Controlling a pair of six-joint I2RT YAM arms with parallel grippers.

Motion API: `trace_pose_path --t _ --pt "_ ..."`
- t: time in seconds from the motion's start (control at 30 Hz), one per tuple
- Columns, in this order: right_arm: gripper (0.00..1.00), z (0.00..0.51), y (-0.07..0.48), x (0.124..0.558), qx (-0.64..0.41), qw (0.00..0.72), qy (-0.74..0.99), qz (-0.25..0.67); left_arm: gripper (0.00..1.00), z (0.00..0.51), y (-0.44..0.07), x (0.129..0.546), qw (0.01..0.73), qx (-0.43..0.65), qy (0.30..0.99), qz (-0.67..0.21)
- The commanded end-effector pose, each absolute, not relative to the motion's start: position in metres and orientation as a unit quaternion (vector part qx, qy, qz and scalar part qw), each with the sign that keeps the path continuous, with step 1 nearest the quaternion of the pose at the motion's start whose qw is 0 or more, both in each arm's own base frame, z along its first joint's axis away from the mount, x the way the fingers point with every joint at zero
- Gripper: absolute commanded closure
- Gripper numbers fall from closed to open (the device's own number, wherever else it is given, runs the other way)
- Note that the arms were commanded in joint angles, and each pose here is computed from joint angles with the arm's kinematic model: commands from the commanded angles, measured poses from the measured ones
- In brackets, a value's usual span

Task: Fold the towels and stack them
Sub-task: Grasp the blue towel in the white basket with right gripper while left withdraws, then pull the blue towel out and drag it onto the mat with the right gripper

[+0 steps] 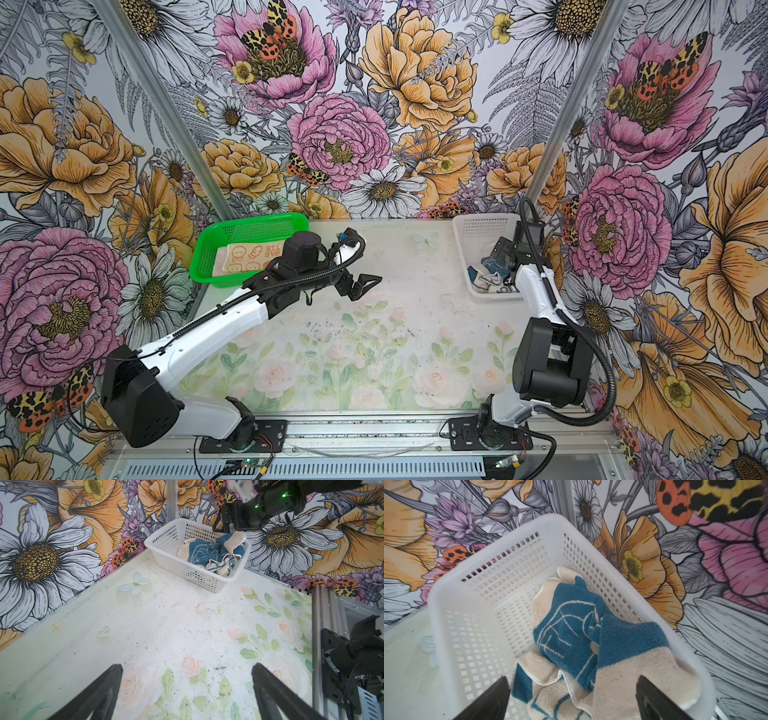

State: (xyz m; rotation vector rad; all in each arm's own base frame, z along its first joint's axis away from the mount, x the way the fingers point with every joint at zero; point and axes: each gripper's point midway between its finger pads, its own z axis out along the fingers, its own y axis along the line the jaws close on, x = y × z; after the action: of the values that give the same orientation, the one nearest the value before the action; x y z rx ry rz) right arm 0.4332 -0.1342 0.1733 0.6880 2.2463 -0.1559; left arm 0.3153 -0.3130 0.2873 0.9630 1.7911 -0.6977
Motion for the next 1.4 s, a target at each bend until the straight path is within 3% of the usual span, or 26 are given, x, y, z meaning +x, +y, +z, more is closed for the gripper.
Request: trace_pose_path --t 0.0,0.33,0.63,0.73,0.93,1.1,1.23,1.37 --pt "0.04 0.153 -0.145 0.429 0.268 0.340 0.896 -0.099 0.01 0.290 -0.314 0.314 0.491 0.403 0.721 -0.277" --pt "0.05 0.102 -0.157 0.435 0.264 0.278 0.914 -0.133 0.01 0.297 -0.316 0.309 0.498 0.406 0.714 -0.278" --pt "0.12 0.070 -0.157 0.438 0.259 0.235 0.928 -0.132 0.01 0.299 -0.316 0.308 0.497 0.405 0.714 -0.282" --pt "0.26 0.064 -0.155 0.438 0.254 0.226 0.932 -0.127 0.01 0.301 -0.317 0.307 0.499 0.405 0.712 -0.284" --pt "0.74 0.067 -0.149 0.443 0.253 0.234 0.933 -0.105 0.01 0.300 -0.315 0.310 0.498 0.401 0.715 -0.283" --pt "1.00 0.111 -0.126 0.463 0.219 0.292 0.928 -0.069 0.01 0.301 -0.313 0.312 0.497 0.396 0.717 -0.287" --pt "1.00 0.181 -0.086 0.482 0.167 0.374 0.912 -0.028 0.01 0.307 -0.310 0.314 0.502 0.387 0.714 -0.298" --pt "1.00 0.278 -0.005 0.491 0.065 0.469 0.879 0.045 0.01 0.319 -0.299 0.322 0.514 0.361 0.709 -0.321"
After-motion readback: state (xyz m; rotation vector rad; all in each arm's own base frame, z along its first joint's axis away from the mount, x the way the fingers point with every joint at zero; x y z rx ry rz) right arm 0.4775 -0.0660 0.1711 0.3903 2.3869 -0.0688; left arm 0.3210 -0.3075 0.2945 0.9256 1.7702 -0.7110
